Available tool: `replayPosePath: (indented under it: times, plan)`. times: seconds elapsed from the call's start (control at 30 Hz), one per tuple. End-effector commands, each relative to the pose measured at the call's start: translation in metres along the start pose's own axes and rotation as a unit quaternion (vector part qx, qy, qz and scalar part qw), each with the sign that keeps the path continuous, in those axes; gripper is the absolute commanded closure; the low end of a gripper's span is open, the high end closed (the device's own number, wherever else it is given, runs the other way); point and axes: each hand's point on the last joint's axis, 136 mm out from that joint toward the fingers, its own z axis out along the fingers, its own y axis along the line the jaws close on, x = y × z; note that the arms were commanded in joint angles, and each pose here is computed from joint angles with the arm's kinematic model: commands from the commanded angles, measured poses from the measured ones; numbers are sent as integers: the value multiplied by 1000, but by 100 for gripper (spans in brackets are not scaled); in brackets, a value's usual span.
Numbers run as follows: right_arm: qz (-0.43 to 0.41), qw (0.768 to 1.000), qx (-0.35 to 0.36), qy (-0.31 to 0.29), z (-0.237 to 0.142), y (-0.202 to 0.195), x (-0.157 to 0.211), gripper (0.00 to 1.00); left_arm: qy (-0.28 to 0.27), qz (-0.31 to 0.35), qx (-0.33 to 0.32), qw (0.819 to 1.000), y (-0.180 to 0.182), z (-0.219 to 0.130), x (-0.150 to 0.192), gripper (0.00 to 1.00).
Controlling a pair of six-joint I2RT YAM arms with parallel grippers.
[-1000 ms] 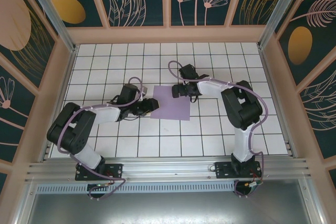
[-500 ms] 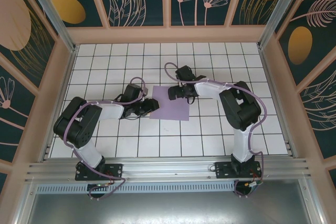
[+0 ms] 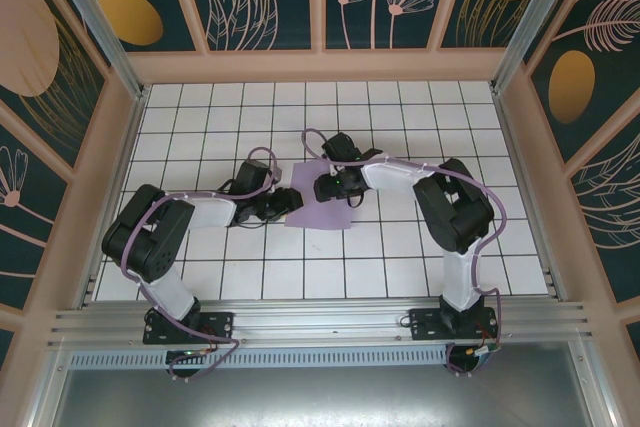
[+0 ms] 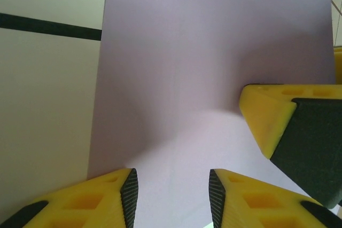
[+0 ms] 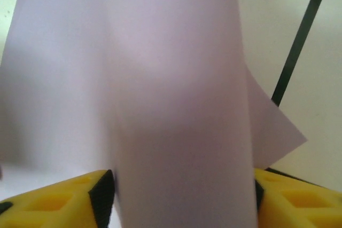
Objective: Fold a paper plane with a square sheet of paper (fold left side to right side)
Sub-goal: Pick up the square sheet of paper from the center of the table, then place a square sheet of paper at the center of the table.
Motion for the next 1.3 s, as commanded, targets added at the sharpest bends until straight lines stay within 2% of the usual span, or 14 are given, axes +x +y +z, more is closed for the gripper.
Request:
replayPosePath:
  times: [0.0,0.2,0.37,0.47,0.63,0.73,0.83,1.03,1.13,1.27]
  plan:
    - [1,999,-52,-13,-27,16,-11,50,-33,24,13,999,-16,-8,-14,55]
    - [-15,981,-178,-81,-75,37,-32,68,-119,38,57,991,-35,-67,-55,41]
    - [-48,950,-275,-138,-137,51,-44,75,-188,87,112,972,-62,-125,-82,28]
    - [-87,926,-320,-179,-187,61,-48,76,-220,149,166,950,-100,-157,-85,17]
    - [-179,865,-396,-252,-288,90,-41,77,-249,259,274,892,-166,-209,-70,2]
    - [-220,831,-435,-269,-333,107,-30,77,-250,312,326,857,-194,-232,-58,2]
    - [-244,807,-464,-270,-361,119,-23,78,-243,352,374,823,-217,-249,-46,1]
    - [-259,795,-475,-275,-376,132,-22,78,-217,421,421,773,-256,-262,-19,1]
    - [-259,792,-480,-275,-376,134,-21,78,-212,428,424,769,-266,-261,-16,5]
    - [-256,792,-477,-282,-375,132,-21,77,-208,419,419,778,-266,-254,-20,29]
